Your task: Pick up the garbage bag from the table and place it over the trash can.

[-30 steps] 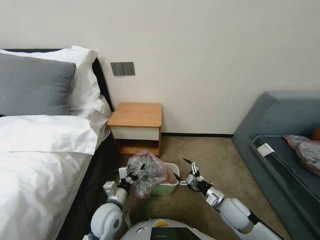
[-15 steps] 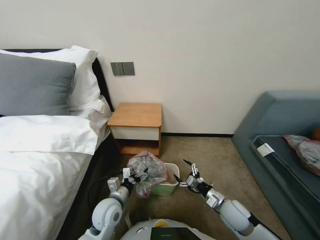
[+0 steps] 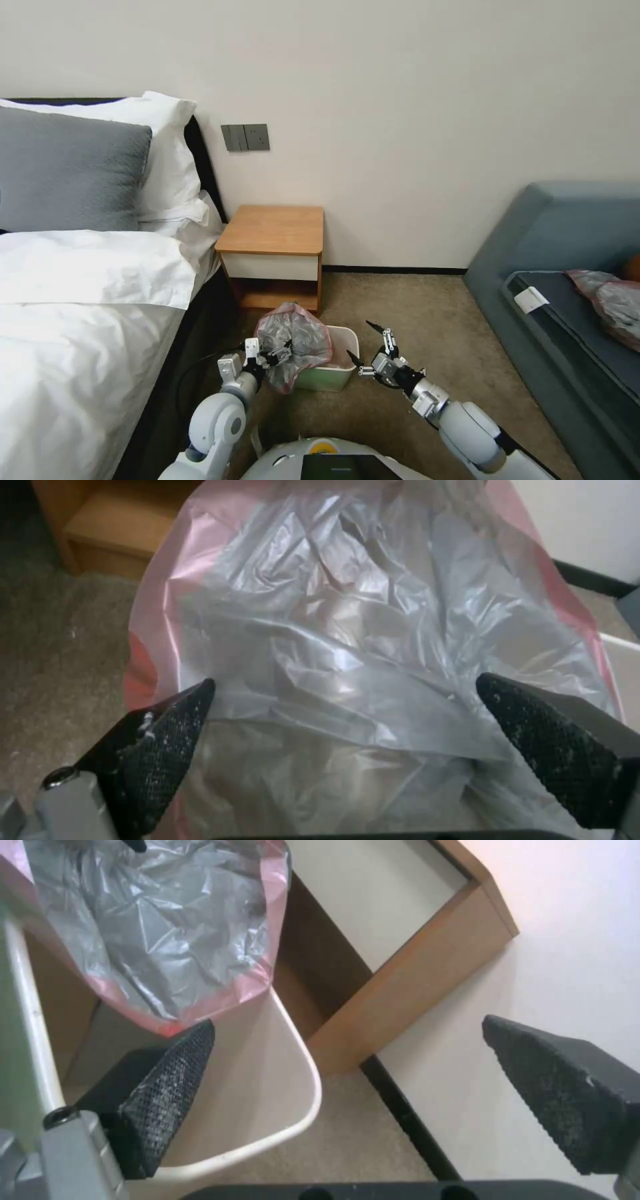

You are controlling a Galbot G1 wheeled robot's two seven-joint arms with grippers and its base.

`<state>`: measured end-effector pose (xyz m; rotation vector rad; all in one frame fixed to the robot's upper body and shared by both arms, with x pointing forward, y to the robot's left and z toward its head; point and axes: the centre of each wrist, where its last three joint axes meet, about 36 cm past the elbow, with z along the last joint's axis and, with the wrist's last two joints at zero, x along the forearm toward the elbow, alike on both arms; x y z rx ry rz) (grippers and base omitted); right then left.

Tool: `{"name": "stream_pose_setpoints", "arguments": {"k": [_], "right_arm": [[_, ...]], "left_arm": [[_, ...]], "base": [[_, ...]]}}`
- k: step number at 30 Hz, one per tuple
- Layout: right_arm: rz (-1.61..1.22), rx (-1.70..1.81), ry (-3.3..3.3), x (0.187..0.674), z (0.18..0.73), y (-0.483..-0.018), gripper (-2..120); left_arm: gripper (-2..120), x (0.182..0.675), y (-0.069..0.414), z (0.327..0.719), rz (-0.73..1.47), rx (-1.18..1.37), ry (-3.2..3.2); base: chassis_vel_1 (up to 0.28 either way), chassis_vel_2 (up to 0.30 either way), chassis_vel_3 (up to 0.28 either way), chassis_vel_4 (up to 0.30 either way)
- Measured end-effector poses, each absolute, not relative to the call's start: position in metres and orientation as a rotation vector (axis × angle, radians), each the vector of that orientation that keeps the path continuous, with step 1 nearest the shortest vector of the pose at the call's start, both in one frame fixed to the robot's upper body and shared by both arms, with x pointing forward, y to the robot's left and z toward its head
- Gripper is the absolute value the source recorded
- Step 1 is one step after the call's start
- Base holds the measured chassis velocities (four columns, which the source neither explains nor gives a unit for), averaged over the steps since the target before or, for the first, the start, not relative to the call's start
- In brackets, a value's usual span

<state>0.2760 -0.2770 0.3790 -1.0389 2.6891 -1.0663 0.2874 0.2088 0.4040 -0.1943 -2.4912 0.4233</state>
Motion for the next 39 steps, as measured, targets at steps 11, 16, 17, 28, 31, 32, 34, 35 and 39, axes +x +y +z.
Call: {"name": "stream_pose_setpoints", "arguments": {"k": [11, 16, 17, 28, 31, 32, 34, 35, 39], "right_arm": [[-1.065, -1.037, 2.695, 0.275, 0.378, -0.277, 100], [-1.067, -1.037, 2.697, 0.275, 0.377, -0.278, 100], [-1.067, -1.037, 2.697, 0.275, 0.377, -0.278, 100], [-1.064, -1.032, 2.698, 0.276, 0.378, -0.278, 100], [-1.066, -1.03, 2.7, 0.276, 0.379, -0.279, 100], [-1.066, -1.028, 2.701, 0.275, 0.379, -0.279, 100], [-1.064, -1.027, 2.704, 0.275, 0.379, -0.279, 100], [-1.064, -1.027, 2.704, 0.275, 0.379, -0.279, 100], [-1.062, -1.026, 2.707, 0.275, 0.379, -0.28, 100]], "left_arm": [[92, 0.29, 0.205, 0.399, 0.442, -0.178, -2.46], [91, 0.288, 0.204, 0.398, 0.489, -0.128, -2.481], [91, 0.288, 0.204, 0.398, 0.489, -0.128, -2.481], [56, 0.292, 0.202, 0.388, 0.474, -0.136, -2.433], [48, 0.293, 0.201, 0.386, 0.465, -0.152, -2.426], [45, 0.293, 0.2, 0.386, 0.461, -0.155, -2.425], [34, 0.293, 0.199, 0.385, 0.449, -0.156, -2.423], [34, 0.293, 0.199, 0.385, 0.449, -0.156, -2.423], [19, 0.293, 0.199, 0.385, 0.43, -0.154, -2.428]], "base": [[0.0, 0.0, 0.0, 0.0], [0.0, 0.0, 0.0, 0.0], [0.0, 0.0, 0.0, 0.0], [0.0, 0.0, 0.0, 0.0], [0.0, 0.0, 0.0, 0.0], [0.0, 0.0, 0.0, 0.0], [0.0, 0.0, 0.0, 0.0], [0.0, 0.0, 0.0, 0.0], [0.0, 0.0, 0.0, 0.0]]}}
